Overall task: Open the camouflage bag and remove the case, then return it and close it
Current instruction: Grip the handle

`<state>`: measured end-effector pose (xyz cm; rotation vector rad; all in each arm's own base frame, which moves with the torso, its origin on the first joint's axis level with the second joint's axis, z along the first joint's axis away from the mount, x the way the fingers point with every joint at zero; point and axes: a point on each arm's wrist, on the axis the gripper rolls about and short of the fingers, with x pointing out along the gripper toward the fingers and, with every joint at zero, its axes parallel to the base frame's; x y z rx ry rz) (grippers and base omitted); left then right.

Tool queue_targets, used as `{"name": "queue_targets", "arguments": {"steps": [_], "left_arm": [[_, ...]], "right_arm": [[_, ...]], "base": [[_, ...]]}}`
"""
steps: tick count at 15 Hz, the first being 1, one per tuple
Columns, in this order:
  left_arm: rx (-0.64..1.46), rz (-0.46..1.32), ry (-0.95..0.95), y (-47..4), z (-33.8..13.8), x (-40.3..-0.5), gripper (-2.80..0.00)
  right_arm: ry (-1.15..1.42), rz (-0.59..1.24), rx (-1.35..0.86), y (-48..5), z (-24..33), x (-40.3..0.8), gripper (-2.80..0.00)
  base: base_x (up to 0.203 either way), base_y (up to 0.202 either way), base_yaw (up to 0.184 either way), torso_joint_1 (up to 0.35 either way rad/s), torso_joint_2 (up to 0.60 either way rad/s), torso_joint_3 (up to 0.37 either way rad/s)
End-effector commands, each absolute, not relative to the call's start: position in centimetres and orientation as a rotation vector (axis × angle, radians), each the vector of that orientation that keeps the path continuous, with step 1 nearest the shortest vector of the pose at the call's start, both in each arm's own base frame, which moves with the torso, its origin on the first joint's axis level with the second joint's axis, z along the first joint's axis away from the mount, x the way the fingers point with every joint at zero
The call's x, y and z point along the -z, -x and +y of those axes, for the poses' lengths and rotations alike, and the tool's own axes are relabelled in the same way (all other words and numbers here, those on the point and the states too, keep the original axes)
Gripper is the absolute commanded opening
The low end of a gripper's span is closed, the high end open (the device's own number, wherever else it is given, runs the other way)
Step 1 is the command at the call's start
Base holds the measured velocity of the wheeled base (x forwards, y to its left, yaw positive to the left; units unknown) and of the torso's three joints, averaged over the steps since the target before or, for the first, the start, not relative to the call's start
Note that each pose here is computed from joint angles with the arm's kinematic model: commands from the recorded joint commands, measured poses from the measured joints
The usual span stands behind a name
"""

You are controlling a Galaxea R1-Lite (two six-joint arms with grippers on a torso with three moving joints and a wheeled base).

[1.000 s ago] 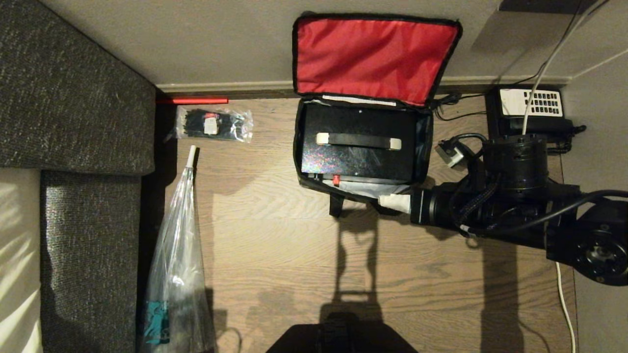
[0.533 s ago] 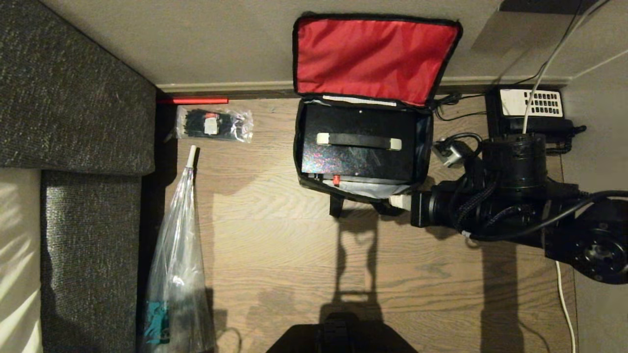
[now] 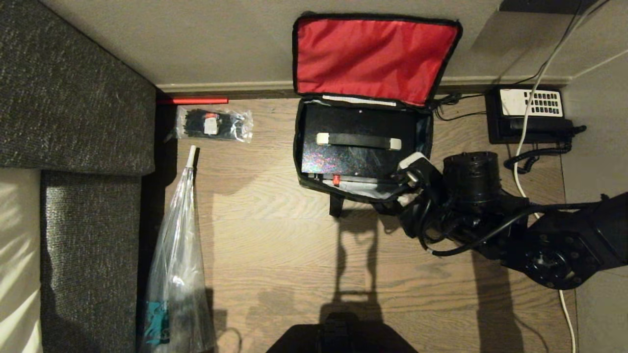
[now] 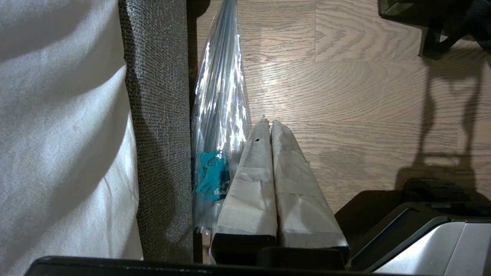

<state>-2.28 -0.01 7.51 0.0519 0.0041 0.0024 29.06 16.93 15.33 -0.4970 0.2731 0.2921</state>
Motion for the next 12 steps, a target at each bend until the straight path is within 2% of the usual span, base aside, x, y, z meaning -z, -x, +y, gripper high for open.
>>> {"name": "queue_targets", "arguments": {"steps": [1, 8, 10, 12], "left_arm": [[-0.003, 0.003, -0.052, 2.3, 0.0, -7.5, -2.80], [-0.003, 0.005, -0.051, 2.3, 0.0, -7.4, -2.80], [-0.003, 0.005, -0.052, 2.3, 0.0, -7.4, -2.80], [-0.003, 0.005, -0.052, 2.3, 0.0, -7.4, -2.80]], "right_arm": [[0.804, 0.159, -0.309, -30.0, 17.6, -16.5, -2.80], [1.538, -0.129, -0.142, -33.2, 20.1, -18.4, -2.80], [1.639, -0.091, -0.052, -33.8, 21.4, -17.7, -2.80], [1.650, 0.025, 0.054, -33.9, 22.7, -17.4, -2.80]], "base": [[0.000, 0.000, 0.000, 0.000, 0.00, 0.000], [0.000, 0.000, 0.000, 0.000, 0.00, 0.000], [0.000, 0.000, 0.000, 0.000, 0.00, 0.000], [0.000, 0.000, 0.000, 0.000, 0.00, 0.000]]}}
